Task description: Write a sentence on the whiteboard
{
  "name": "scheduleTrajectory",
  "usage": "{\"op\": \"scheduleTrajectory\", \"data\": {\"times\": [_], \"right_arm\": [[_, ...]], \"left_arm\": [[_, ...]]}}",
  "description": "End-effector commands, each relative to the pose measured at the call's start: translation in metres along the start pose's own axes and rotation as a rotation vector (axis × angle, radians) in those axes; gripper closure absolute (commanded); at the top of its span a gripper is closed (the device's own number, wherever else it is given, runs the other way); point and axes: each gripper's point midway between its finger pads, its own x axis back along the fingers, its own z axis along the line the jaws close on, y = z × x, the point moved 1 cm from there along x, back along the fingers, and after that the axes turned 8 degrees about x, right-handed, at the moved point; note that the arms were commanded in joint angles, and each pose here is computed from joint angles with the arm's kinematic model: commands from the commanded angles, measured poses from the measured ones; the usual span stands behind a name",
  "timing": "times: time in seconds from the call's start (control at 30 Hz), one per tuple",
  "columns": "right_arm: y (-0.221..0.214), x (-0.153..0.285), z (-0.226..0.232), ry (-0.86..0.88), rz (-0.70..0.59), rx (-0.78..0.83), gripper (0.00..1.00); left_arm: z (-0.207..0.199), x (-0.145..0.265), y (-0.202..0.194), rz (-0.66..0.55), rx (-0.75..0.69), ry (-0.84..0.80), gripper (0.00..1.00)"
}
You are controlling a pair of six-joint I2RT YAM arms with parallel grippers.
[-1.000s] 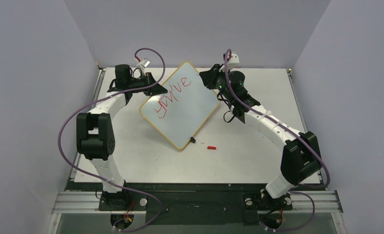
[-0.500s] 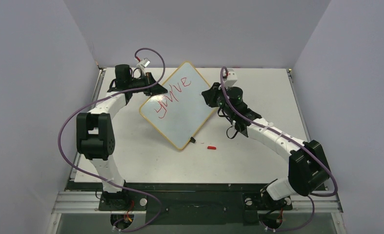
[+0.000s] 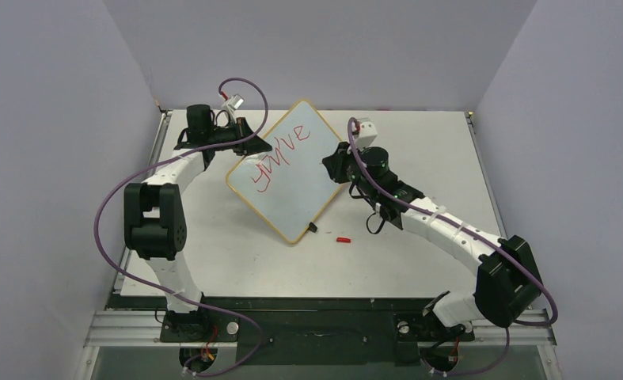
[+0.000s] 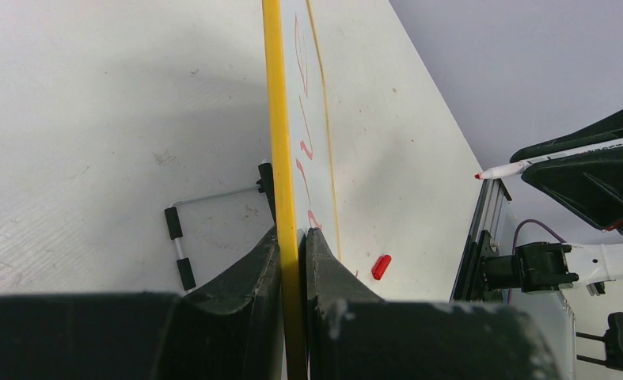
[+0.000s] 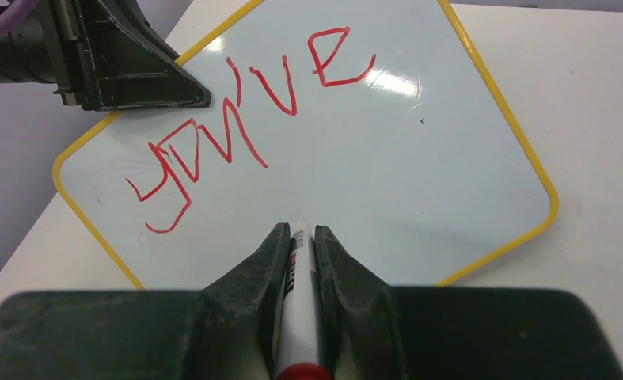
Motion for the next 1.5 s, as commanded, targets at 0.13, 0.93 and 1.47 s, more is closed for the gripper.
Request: {"op": "scheduleTrajectory", "data": {"times": [0.13,0.93,1.47], "right_arm": [[0.031,0.016,0.012,0.031,-0.097,0.012,1.0],[-0.015,-0.012,0.044,0.106,-0.004,0.061,1.0],[-0.054,-0.019,0.101,0.266,0.012,0.154,1.0]], "left_arm": [[-0.011,-0.009,0.027,-0.067,-0.25,-0.031,1.0],[-0.007,-0.01,0.026,-0.062,-0.243,-0.029,1.0],[-0.006,-0.01,0.025,-0.06,-0.24,-0.029,1.0]]}}
